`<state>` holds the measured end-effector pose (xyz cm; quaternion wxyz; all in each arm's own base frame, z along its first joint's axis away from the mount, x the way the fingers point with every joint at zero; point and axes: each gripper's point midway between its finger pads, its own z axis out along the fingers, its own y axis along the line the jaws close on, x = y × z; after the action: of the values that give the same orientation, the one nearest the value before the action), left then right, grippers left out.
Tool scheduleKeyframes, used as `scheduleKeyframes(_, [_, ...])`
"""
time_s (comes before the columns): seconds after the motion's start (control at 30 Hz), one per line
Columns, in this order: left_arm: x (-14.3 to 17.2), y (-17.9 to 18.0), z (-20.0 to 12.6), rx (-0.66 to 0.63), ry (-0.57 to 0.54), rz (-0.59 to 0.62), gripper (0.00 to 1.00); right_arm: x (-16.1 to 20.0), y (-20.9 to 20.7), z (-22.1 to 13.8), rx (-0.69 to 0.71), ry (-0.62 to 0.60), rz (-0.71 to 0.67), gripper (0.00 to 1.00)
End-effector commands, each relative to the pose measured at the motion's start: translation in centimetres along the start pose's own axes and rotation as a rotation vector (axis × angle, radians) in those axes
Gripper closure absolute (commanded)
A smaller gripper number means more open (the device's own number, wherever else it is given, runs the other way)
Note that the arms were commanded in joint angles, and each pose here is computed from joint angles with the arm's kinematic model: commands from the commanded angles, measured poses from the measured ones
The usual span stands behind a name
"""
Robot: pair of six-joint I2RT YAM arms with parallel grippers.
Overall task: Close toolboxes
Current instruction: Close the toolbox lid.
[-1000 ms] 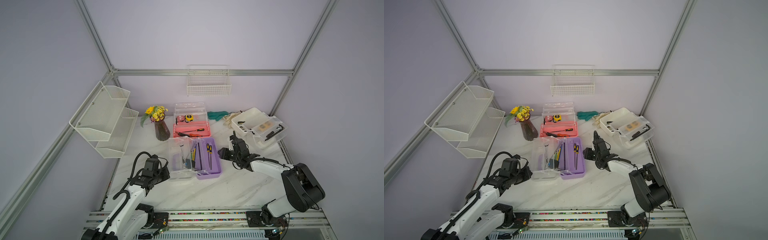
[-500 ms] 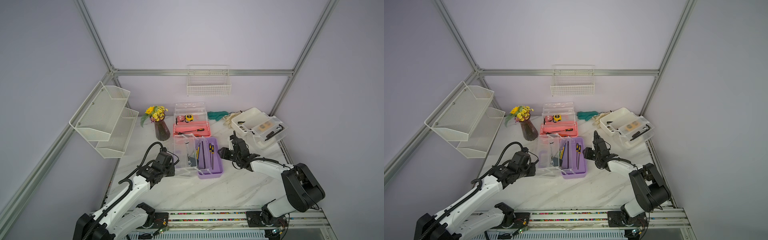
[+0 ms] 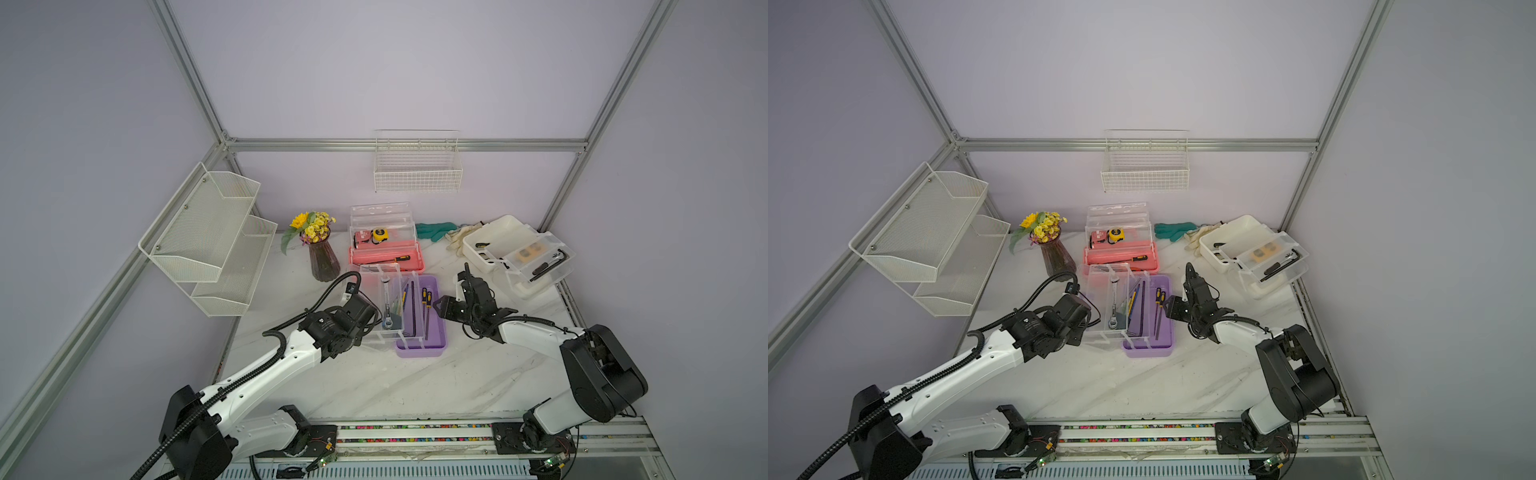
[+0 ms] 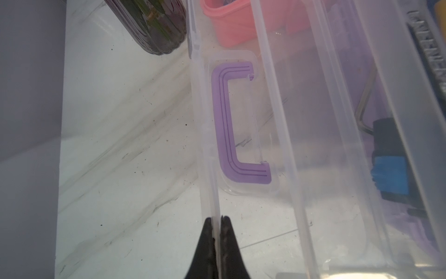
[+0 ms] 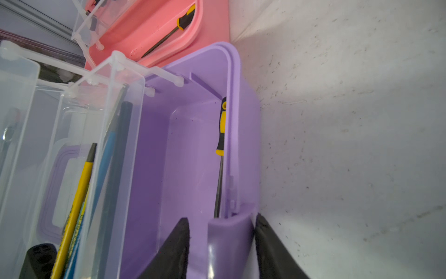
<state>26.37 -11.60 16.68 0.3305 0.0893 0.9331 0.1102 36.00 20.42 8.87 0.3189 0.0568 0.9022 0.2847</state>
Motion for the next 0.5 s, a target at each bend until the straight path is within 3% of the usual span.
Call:
scheduleKeyframes(0.0, [-8.5, -1.4, -3.8, 0.034, -0.285, -0.076, 1.00, -1.1, 1.5, 0.1, -0.035, -0.034, 0.007, 0.54])
scheduleKeyframes(0.23, [-10.6, -4.0, -6.1, -0.002, -0.364, 0.050, 1.00, -1.1, 1.6, 0.4, -0.044, -0.027, 0.021, 0.56])
scheduleKeyframes(0.47, [-12.0, -8.8, -7.6, 0.053, -0.397, 0.144, 1.00, -1.0, 1.9, 0.8, -0.063, -0.027, 0.030, 0.56])
